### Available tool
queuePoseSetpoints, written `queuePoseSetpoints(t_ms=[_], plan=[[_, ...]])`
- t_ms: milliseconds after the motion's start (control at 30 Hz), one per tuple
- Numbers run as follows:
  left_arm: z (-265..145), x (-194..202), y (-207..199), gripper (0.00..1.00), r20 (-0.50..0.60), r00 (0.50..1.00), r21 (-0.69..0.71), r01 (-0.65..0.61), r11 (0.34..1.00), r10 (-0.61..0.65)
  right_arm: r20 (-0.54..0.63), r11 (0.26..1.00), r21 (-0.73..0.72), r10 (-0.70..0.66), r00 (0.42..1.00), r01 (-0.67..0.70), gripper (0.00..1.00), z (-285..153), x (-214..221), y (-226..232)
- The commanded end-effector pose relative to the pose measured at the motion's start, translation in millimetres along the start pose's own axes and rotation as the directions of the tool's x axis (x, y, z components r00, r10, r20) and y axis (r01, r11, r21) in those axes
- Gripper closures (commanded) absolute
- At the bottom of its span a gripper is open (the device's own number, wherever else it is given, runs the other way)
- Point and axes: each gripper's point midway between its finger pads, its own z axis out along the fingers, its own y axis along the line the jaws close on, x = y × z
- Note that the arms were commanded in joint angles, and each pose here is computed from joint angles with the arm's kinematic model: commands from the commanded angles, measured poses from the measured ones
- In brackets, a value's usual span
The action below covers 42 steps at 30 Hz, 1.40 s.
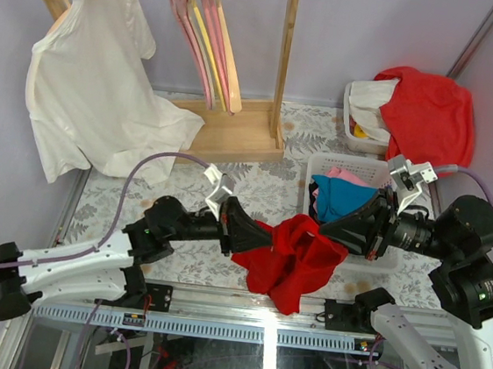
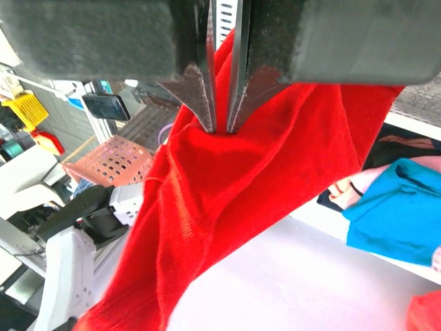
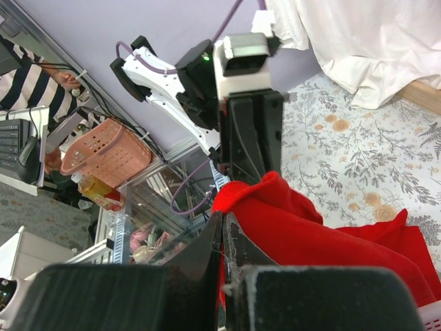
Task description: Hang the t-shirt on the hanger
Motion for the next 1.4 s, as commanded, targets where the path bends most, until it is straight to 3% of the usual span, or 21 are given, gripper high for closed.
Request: queuePoseSetpoints(t_ms=[0, 133, 267, 300, 433, 500, 567, 900, 1067, 1267, 1367], plan=[[-16, -27, -7, 0.92, 0.073, 0.997, -0.075, -0.033, 0.997, 0.038, -0.022, 1.0, 0.002, 0.012, 1.0, -0.012, 1.0, -3, 2, 4], [-32, -39, -5, 0.99, 0.102, 0.993, -0.151, -0.041, 0.988, 0.057, -0.017, 1.0, 0.007, 0.013, 1.0, -0.012, 1.0, 0, -3, 1], [-37, -39, 1, 1.0, 0.089, 0.994, -0.198, -0.046, 0.979, 0.064, -0.013, 1.0, 0.002, 0.017, 1.0, -0.017, 1.0, 2, -4, -1], [-36, -35, 3, 0.96, 0.079, 0.995, -0.203, -0.045, 0.978, 0.062, -0.013, 1.0, 0.0, 0.021, 1.0, -0.021, 1.0, 3, -5, -1], [-31, -22, 12, 0.36, 0.066, 0.996, -0.196, -0.051, 0.979, 0.065, -0.017, 1.0, -0.018, 0.022, 1.0, -0.023, 1.0, 3, -4, 1], [-29, -16, 19, 0.23, 0.069, 0.995, -0.207, -0.056, 0.977, 0.072, -0.021, 0.999, -0.025, 0.023, 1.0, -0.023, 1.0, 2, -2, 3], [-27, -10, 24, 0.17, 0.071, 0.995, -0.203, -0.061, 0.977, 0.077, -0.023, 0.999, -0.032, 0.021, 1.0, -0.022, 1.0, 0, 0, 6], [3, 20, 21, 0.12, -0.006, 0.998, -0.04, -0.066, 0.997, 0.066, -0.023, 0.999, -0.036, 0.014, 1.0, -0.015, 1.0, -5, 5, 12], [12, 19, 14, 0.12, 0.007, 0.998, 0.02, -0.063, 0.998, 0.063, -0.027, 0.999, -0.036, 0.02, 0.999, -0.021, 1.0, -5, 7, 11], [24, 21, 13, 0.12, 0.003, 0.999, 0.063, -0.039, 0.997, 0.039, -0.029, 0.999, -0.043, 0.02, 0.999, -0.021, 1.0, -4, 8, 11], [26, 21, 12, 0.17, 0.002, 0.999, 0.066, -0.035, 0.997, 0.035, -0.029, 0.999, -0.04, 0.019, 0.999, -0.02, 1.0, -5, 8, 11]])
